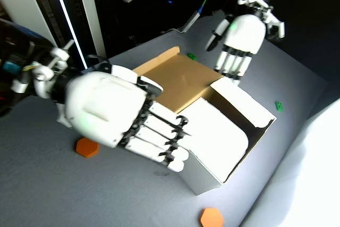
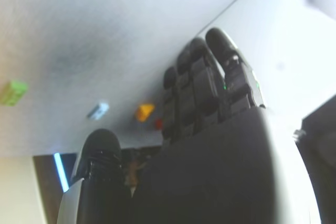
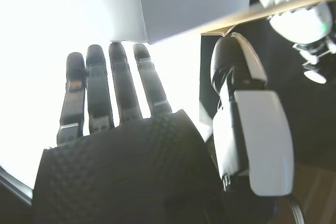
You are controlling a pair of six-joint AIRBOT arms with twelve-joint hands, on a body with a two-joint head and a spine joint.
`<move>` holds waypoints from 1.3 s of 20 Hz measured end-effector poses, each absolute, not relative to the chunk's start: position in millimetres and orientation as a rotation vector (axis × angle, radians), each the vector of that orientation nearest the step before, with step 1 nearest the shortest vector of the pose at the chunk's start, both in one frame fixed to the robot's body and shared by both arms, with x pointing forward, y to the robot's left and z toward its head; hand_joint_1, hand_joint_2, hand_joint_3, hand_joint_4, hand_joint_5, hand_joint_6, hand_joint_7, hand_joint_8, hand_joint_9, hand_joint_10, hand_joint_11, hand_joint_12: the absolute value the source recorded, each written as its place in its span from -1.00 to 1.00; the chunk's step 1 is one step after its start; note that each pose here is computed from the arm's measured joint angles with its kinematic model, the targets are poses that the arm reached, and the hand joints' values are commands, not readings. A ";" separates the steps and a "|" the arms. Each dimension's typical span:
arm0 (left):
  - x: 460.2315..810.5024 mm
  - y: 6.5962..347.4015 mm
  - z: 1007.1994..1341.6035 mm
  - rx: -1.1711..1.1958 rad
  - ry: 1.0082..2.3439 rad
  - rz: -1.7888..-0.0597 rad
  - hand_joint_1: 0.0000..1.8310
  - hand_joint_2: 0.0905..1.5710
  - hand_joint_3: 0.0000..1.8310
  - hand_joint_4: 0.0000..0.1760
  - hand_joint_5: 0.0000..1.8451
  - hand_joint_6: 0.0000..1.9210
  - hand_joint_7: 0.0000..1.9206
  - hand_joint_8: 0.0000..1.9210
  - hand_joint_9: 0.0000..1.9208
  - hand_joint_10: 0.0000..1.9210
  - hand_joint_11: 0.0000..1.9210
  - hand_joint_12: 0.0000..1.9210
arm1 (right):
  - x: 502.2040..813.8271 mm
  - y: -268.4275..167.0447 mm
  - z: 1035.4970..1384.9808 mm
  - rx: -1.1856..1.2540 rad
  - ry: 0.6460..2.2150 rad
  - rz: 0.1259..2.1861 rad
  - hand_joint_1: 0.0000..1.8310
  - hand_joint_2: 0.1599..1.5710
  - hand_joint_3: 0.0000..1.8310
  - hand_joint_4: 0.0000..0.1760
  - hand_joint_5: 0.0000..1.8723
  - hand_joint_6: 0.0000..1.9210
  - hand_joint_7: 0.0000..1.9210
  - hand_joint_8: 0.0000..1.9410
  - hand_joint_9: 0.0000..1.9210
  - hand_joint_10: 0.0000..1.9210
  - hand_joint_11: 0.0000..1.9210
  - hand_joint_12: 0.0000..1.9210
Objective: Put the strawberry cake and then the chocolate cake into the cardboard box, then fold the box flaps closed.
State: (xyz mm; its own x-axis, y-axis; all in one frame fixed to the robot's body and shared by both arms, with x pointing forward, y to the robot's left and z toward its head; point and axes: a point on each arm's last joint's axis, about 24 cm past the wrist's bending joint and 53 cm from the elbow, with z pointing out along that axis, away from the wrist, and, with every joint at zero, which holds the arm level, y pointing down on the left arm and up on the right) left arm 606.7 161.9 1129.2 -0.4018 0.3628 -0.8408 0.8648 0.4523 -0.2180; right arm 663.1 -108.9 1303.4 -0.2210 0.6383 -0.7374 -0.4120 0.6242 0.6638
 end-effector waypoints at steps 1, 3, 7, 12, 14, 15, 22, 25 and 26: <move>594.3 151.7 1127.3 1.044 1.958 -0.898 -1.00 0.58 -1.00 -1.00 -0.78 -1.00 -0.71 -1.00 -0.68 -1.00 -1.00 0.00 | 661.4 -119.9 1304.6 0.226 1.502 0.975 -1.00 0.52 -1.00 -1.00 -0.87 -0.99 -0.80 -0.99 -0.78 -0.98 -1.00 -0.26; 576.8 135.1 1127.1 1.064 1.945 -0.949 -1.00 0.59 -1.00 -1.00 -0.74 -0.99 -0.71 -1.00 -0.68 -1.00 -1.00 0.00 | 656.7 -138.3 1305.1 0.269 1.495 0.967 -1.00 0.52 -1.00 -1.00 -0.85 -0.99 -0.78 -0.99 -0.78 -0.98 -1.00 -0.24; 558.2 113.1 1123.8 1.092 1.929 -0.985 -1.00 0.58 -1.00 -1.00 -0.73 -0.99 -0.69 -0.99 -0.67 -1.00 -0.99 -0.02 | 641.6 -172.5 1305.1 0.311 1.489 0.915 -0.96 0.52 -1.00 -1.00 -0.84 -0.99 -0.78 -1.00 -0.78 -0.99 -1.00 -0.27; 544.4 93.3 1121.0 1.097 1.913 -1.008 -1.00 0.57 -1.00 -1.00 -0.76 -1.00 -0.73 -1.00 -0.72 -1.00 -1.00 -0.09 | 639.0 -203.5 1311.6 0.374 1.457 0.889 -0.98 0.51 -1.00 -1.00 -0.80 -0.98 -0.74 -0.99 -0.74 -0.98 -1.00 -0.25; 540.8 85.4 1125.0 1.101 1.897 -1.024 -1.00 0.55 -1.00 -1.00 -0.78 -1.00 -0.74 -1.00 -0.74 -1.00 -1.00 -0.11 | 637.3 -199.3 1310.8 0.388 1.461 0.920 -0.97 0.55 -0.99 -1.00 -0.80 -0.99 -0.73 -0.99 -0.74 -0.98 -1.00 -0.21; 540.9 82.0 1130.4 1.097 1.883 -1.037 -1.00 0.53 -1.00 -1.00 -0.77 -1.00 -0.74 -1.00 -0.74 -1.00 -1.00 -0.09 | 636.4 -196.7 1310.5 0.398 1.462 0.937 -0.95 0.56 -0.99 -1.00 -0.82 -1.00 -0.73 -1.00 -0.74 -0.98 -1.00 -0.19; 556.3 86.2 1190.5 1.017 1.797 -1.096 -1.00 0.54 -1.00 -1.00 -0.74 -0.99 -0.73 -1.00 -0.72 -1.00 -1.00 -0.10 | 636.4 -199.1 1313.4 0.440 1.441 0.970 -0.98 0.56 -1.00 -1.00 -0.82 -0.99 -0.72 -1.00 -0.74 -0.99 -1.00 -0.25; 558.5 86.0 1213.9 1.032 1.748 -1.100 -1.00 0.55 -1.00 -1.00 -0.76 -1.00 -0.73 -1.00 -0.73 -1.00 -1.00 -0.07 | 636.6 -200.0 1314.6 0.447 1.434 0.974 -0.94 0.55 -1.00 -1.00 -0.81 -1.00 -0.73 -1.00 -0.73 -0.99 -1.00 -0.13; 560.9 85.3 1226.1 1.024 1.719 -1.107 -1.00 0.54 -1.00 -1.00 -0.75 -1.00 -0.73 -1.00 -0.72 -1.00 -1.00 -0.06 | 636.7 -200.9 1315.4 0.452 1.429 0.976 -0.96 0.55 -1.00 -1.00 -0.82 -1.00 -0.74 -1.00 -0.74 -0.99 -1.00 -0.13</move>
State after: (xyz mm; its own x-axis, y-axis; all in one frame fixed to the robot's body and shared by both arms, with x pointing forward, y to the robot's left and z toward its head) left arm 560.9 85.3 1226.1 -0.3245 0.1927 -0.9261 0.9228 0.2794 -0.2652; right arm 636.7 -200.9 1315.4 -0.1382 0.7783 -0.6125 -0.2872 0.5603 0.7769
